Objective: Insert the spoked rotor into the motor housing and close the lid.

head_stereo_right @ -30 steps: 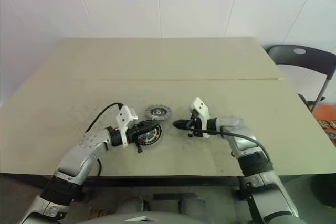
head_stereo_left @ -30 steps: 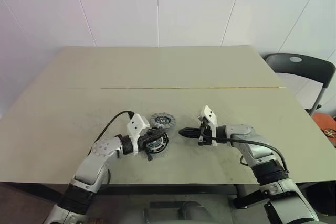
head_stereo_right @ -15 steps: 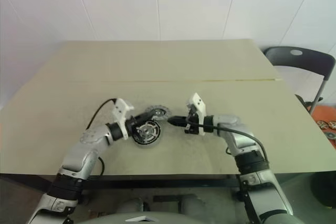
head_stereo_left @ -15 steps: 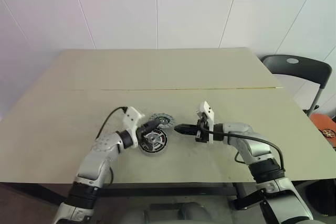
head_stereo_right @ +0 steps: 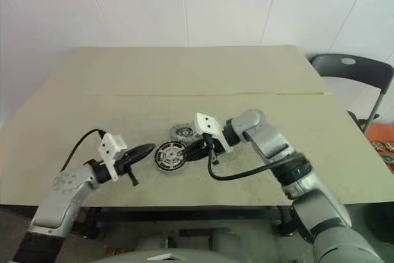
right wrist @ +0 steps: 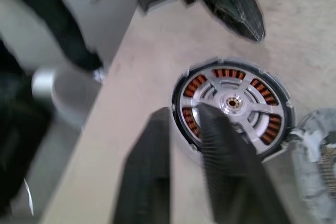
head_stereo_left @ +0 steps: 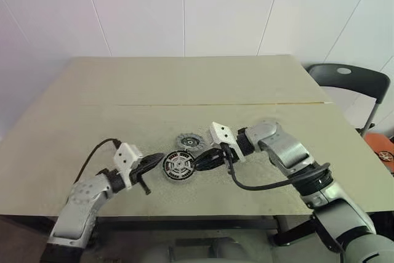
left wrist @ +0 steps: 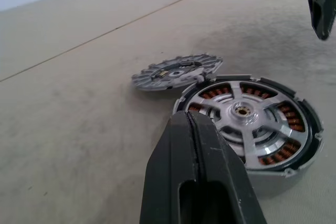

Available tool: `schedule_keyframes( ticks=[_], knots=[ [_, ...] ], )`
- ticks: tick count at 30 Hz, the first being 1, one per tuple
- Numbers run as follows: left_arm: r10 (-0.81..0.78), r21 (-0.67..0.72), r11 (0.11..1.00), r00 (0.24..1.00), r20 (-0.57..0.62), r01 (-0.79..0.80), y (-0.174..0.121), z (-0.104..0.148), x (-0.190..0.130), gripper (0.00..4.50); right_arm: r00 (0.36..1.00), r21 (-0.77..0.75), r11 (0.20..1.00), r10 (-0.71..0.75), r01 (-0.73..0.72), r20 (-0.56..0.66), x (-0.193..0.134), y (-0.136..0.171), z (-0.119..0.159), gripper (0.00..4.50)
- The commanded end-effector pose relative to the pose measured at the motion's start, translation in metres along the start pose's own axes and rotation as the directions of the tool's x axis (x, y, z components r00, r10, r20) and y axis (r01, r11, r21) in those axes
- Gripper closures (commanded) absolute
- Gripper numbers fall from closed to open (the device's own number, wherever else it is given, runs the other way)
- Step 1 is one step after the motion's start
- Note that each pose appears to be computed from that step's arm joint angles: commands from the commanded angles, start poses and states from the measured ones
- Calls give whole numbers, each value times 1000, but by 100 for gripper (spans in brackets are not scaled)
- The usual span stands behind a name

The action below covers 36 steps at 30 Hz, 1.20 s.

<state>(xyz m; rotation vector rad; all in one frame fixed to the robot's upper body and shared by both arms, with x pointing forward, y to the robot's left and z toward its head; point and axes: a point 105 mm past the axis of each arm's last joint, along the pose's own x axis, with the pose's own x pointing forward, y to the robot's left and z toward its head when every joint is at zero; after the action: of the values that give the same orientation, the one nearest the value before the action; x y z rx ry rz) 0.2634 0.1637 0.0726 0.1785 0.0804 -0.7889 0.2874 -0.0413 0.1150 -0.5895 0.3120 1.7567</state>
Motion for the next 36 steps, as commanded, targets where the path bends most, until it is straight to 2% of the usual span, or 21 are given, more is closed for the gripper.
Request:
schedule_keyframes(
  ticks=[1,4,10,17,20,27,31,34,36],
  knots=[
    [34,68,997,997,69,-39,4,21,-5,450,996,-102,993,50,-58,-76,2,-2,5,226],
    [55,67,996,996,66,-59,5,18,-6,450,990,-136,990,23,-42,-141,12,-9,-7,130],
    [75,69,994,995,65,-79,3,14,-1,450,975,-196,979,14,-59,-222,26,-7,-28,130],
    [71,68,995,995,67,-76,2,13,3,450,965,-280,959,-38,-38,-260,32,-14,-37,130],
    [74,73,994,995,69,-79,3,14,5,450,959,-308,951,-50,-40,-278,33,-14,-41,190],
    [82,80,993,994,68,-88,6,15,6,450,948,-373,926,-65,-58,-310,35,-14,-45,397],
    [92,91,991,994,59,-98,8,14,6,450,950,-374,925,-57,-66,-308,35,-13,-45,397],
    [98,98,990,994,54,-103,9,13,6,450,952,-377,924,-56,-65,-302,36,-13,-44,442],
    [100,99,990,994,53,-105,9,13,7,450,953,-385,921,-63,-59,-297,36,-14,-42,442]
  ],
)
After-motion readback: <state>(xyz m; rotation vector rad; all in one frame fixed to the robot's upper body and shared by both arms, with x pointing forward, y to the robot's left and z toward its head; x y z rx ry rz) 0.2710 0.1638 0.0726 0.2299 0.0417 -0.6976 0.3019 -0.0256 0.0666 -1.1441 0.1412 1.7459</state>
